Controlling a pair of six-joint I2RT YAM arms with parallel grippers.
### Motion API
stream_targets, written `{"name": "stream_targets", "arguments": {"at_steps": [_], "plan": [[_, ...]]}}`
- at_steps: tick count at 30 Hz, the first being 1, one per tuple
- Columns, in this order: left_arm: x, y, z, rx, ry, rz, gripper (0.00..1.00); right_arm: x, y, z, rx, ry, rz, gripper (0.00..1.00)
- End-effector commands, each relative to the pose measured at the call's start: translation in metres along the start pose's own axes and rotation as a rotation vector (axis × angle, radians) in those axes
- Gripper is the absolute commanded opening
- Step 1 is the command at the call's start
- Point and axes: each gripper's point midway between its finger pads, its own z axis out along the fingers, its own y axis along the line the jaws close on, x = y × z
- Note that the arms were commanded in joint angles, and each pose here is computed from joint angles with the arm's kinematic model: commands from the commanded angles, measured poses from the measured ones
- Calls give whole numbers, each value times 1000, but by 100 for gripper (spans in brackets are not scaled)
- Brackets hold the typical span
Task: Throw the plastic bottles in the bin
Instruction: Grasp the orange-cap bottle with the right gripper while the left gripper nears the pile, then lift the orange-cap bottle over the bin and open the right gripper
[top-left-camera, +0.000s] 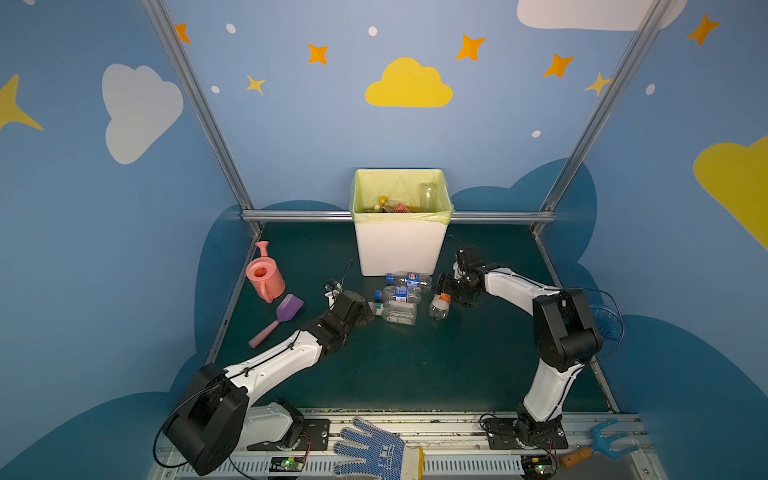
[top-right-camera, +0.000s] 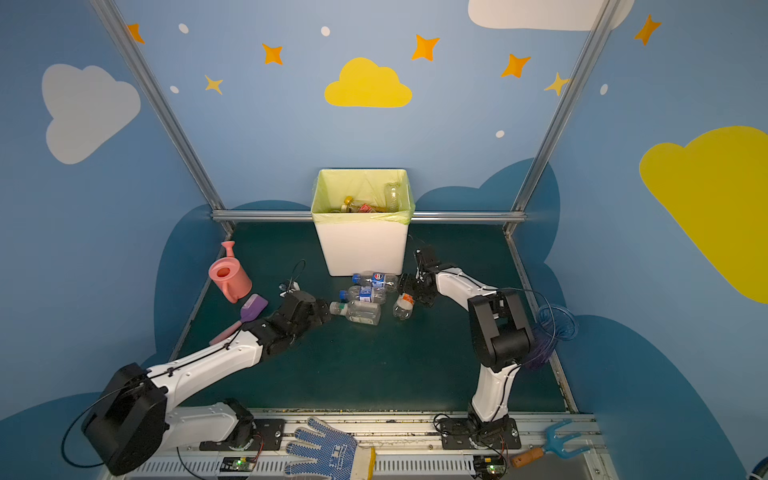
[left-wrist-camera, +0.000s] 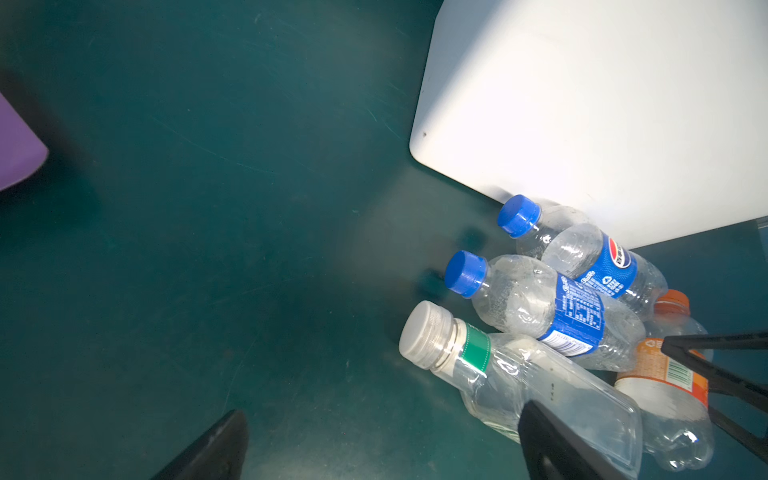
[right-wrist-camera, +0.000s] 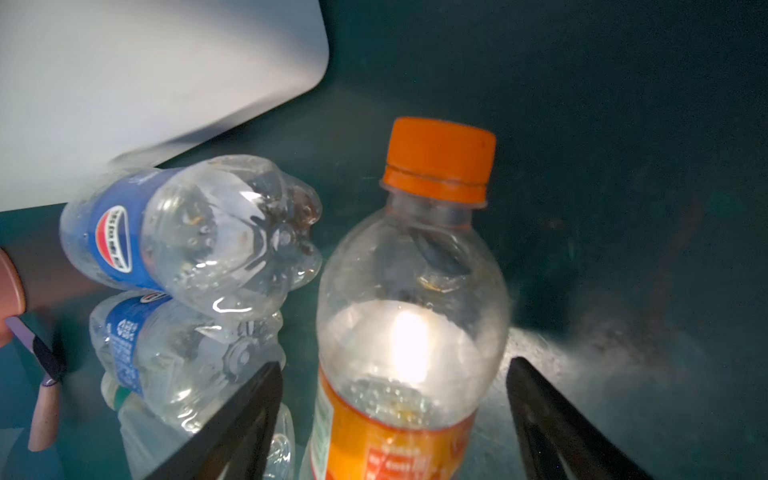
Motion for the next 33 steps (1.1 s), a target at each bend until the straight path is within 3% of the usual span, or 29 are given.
{"name": "stream_targets", "arguments": {"at_steps": [1,4,15,18,21,26,33], "plan": [[2,10,-1,-32,-5,5,100,4,-1,6,20,38,-12,79],[2,11,-1,-34,-6,4,100,6,-1,10,16,52,-9,77],[3,14,-1,-41,-6,5,100,4,7,7,-32,58,-5,52],[2,15,-2,-45,-9,5,100,-6,15,-6,-62,16,-13,44],[2,16,-3,-49,-14,4,100,-25,28,-37,-110,-66,-32,43],[0,18,-3,-52,-21,2,100,-68,66,-134,-218,-286,-112,42],[2,18,0,-51,-18,-3,100,-126,120,-360,-367,-888,-214,43]]}}
